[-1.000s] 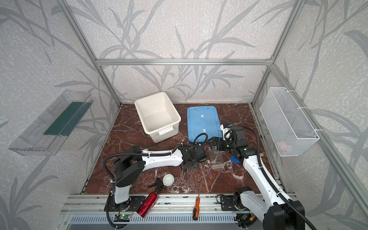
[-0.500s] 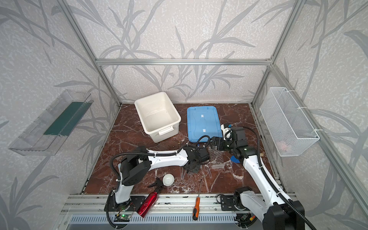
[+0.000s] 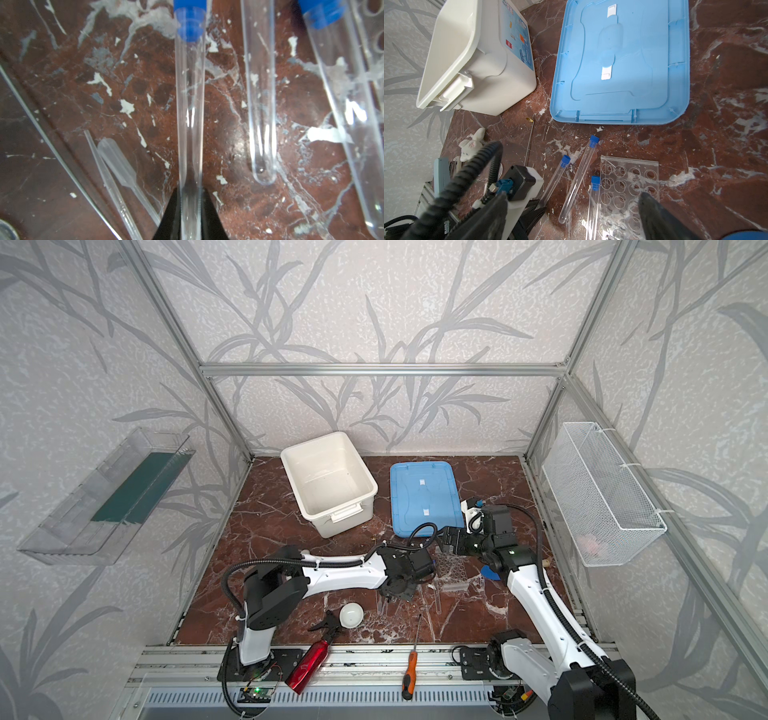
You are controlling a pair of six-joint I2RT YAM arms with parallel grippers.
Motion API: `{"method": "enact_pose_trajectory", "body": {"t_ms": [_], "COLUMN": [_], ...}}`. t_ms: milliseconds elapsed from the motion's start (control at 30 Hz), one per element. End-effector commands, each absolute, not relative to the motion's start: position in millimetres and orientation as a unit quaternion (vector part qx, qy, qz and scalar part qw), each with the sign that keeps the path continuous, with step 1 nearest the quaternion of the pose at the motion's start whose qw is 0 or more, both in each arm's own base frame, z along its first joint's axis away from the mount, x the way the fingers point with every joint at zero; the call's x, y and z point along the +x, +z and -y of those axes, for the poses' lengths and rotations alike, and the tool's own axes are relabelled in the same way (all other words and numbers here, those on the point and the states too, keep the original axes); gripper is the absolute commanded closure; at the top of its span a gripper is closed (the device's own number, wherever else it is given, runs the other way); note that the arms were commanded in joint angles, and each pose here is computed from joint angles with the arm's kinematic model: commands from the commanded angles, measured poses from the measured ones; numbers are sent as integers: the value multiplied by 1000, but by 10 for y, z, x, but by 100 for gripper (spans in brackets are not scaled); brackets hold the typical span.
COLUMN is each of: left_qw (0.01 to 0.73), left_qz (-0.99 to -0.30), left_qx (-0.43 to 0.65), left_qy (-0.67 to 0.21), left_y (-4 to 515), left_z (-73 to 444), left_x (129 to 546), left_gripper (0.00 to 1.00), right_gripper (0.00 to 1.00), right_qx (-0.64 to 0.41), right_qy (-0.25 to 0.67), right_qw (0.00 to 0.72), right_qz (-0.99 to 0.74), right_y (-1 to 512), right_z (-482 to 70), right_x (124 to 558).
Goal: Organize the chemistry lab equipment
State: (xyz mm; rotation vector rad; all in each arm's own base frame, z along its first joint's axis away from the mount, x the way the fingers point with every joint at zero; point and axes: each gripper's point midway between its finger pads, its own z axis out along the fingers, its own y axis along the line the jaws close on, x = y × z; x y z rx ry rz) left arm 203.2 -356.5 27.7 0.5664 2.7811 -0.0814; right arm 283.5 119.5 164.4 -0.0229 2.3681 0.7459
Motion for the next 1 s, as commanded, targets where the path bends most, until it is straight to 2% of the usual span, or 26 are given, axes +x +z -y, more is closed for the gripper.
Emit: {"method": "enact_pose_trajectory", "body": {"t_ms": [0,200,433,567,967], "left_qw": [238,313,377,391,382], "left_qz": [-945,-908,-862,-851,-850], "left_qx": [201,218,234,240,249], "left_qy": [-98,-171,-245,-257,-263], "left_y": [699,1036,1311,1394,1343], "left_z": [3758,3837,3881,3867,3894], "left_x": [2230,2277,2248,2226,2176], "left_gripper": [85,85,85,85,85], "right_gripper": [4,4,18,23,58], "right_qx": [-11,-28,-47,-52,-63], "right_qy": [320,392,465,468,440], "right_qw": [319,297,259,250,252], "right_qz": [-892,-870,-846,-846,-859], "right_y": [1686,1809,1885,1844,1757], "right_z": [-1269,-1464,-1726,-1813,-1909], "right_x": [2835,2820,2862,2911,2948]}}
